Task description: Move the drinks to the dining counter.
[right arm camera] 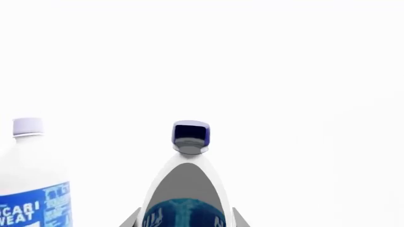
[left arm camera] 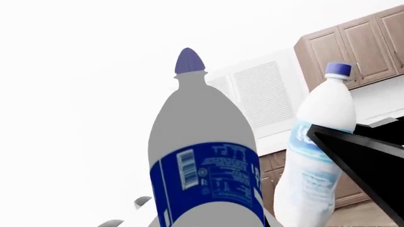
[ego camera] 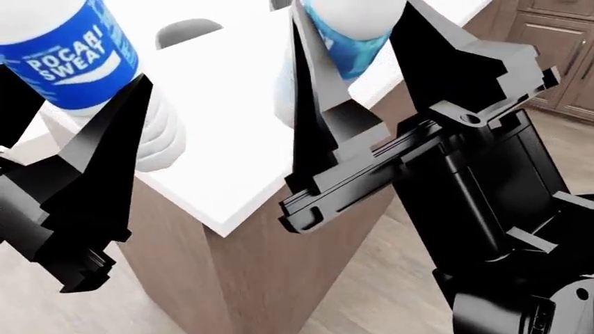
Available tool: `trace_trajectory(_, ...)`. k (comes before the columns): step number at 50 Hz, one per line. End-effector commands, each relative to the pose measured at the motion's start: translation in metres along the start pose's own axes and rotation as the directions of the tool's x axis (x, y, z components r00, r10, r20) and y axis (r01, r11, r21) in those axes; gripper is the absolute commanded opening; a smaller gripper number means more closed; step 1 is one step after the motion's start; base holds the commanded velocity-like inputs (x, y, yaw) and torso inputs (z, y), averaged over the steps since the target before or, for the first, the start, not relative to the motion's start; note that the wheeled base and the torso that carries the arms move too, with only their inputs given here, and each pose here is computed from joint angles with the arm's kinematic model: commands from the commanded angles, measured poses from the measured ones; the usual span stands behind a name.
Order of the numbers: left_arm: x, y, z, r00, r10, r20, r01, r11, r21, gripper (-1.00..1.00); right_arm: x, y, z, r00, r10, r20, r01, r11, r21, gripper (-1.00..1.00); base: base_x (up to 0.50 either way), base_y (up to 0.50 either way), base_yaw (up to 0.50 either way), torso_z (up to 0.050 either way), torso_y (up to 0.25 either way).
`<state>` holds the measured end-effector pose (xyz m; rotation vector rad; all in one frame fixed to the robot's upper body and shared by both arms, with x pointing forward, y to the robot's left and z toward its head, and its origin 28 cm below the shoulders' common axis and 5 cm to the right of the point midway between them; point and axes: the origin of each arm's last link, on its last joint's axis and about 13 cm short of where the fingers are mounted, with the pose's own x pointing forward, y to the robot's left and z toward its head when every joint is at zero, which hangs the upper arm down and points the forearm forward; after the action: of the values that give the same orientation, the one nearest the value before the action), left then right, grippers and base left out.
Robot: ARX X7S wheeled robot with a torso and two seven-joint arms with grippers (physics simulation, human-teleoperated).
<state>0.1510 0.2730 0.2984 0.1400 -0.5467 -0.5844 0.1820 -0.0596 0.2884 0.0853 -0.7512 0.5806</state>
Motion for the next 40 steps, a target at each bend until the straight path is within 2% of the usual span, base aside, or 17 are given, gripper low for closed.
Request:
trace_trajectory(1,0.0008,0.0009,0.0021,1.0,0.001,0.012,-0.001,1.0,-0.005,-1.0,-0.0012,-0.0002,0.0001,1.0,0.011,0.001,-0.011,1.0,0.004,-1.0,0.0,0.0,0.0,0.0,0.014)
trace_trajectory(12,0.0005,0.0019,0.0022,1.0,0.004,0.011,-0.004,1.0,0.001,-1.0,-0.0004,-0.0007,0.0028,1.0,0.021,0.004,-0.021,1.0,0.005,-1.0,-0.01,0.01,0.0,0.001,0.001)
trace_trajectory(30,-0.0005,0.0038,0.0045,1.0,0.008,0.014,-0.008,1.0,0.005,-1.0,0.0001,-0.0005,0.004,1.0,0.03,0.001,-0.03,1.0,0.006,-1.0,-0.21,0.29,0.0,0.0,0.001)
trace_trajectory(40,-0.0003,0.0039,0.0049,1.0,0.009,0.014,-0.01,1.0,0.007,-1.0,-0.0001,0.0006,0.0048,0.999,0.032,-0.003,-0.032,0.999,-0.009,-1.0,-0.02,0.02,0.0,0.0,0.001)
